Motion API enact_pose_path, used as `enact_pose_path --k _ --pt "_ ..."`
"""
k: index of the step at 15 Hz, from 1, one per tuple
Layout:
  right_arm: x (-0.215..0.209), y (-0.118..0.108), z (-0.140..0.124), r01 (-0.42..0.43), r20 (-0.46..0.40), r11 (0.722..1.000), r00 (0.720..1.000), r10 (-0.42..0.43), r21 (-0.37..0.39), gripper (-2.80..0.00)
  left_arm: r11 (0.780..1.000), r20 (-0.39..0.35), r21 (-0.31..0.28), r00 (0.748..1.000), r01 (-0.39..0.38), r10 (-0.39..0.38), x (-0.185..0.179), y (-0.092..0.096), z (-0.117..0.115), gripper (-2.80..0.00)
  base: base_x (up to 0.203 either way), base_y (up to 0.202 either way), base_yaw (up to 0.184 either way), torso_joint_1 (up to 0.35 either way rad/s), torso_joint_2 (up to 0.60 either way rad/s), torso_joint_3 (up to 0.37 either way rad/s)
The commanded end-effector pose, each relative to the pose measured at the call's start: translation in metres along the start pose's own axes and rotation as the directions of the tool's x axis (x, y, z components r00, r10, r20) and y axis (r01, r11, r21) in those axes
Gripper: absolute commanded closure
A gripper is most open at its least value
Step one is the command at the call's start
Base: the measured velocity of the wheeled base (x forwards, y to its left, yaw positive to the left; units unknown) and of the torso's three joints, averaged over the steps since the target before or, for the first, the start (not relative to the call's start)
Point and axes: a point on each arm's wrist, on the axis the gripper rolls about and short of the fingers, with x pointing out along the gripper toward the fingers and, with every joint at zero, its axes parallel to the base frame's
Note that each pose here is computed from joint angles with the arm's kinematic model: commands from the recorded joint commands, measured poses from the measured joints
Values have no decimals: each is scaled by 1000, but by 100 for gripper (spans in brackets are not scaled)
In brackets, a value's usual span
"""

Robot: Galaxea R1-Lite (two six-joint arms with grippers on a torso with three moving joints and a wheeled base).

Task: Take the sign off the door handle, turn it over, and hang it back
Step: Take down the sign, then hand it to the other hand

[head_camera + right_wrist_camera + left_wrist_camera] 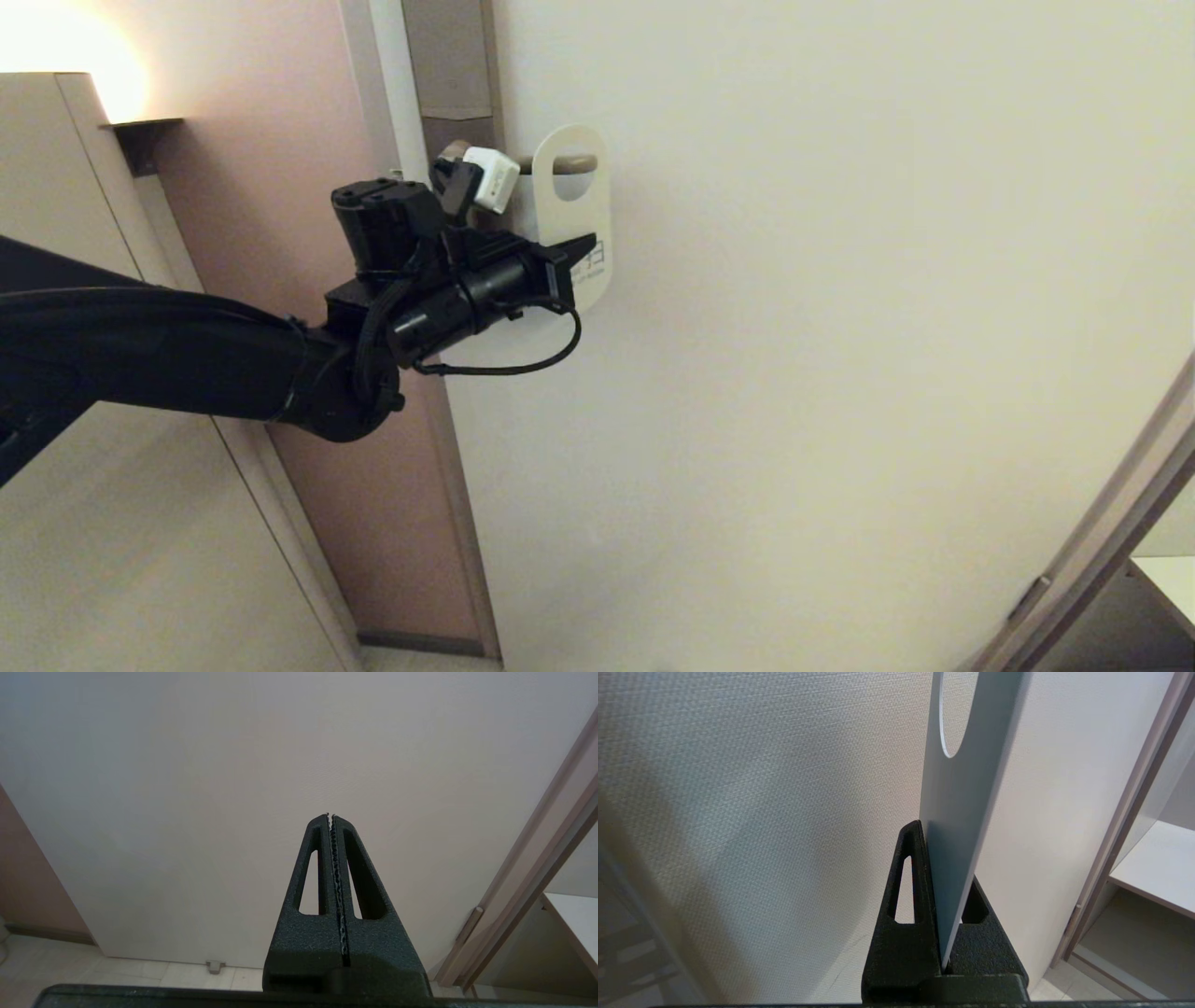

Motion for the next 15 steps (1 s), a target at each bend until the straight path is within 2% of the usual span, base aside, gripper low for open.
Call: enact_pose_path --k 1,5,9,15 --pt "0 0 0 0 -1 1000 1000 0 -1 0 1000 10 2 1000 7 -7 1 -2 2 0 0 0 0 0 0 0" --pt "0 0 0 0 -1 1000 1000 0 -1 0 999 15 0 999 32 -32 4 -12 3 0 0 0 0 0 0 0" --pt "0 0 0 0 -1 1000 1000 0 -1 0 997 18 -6 997 80 -80 8 -31 4 0 0 0 0 0 0 0" --pt "0 0 0 0 -1 1000 1000 0 -1 0 984 12 -16 984 177 -177 -4 -74 11 0 0 0 0 0 0 0"
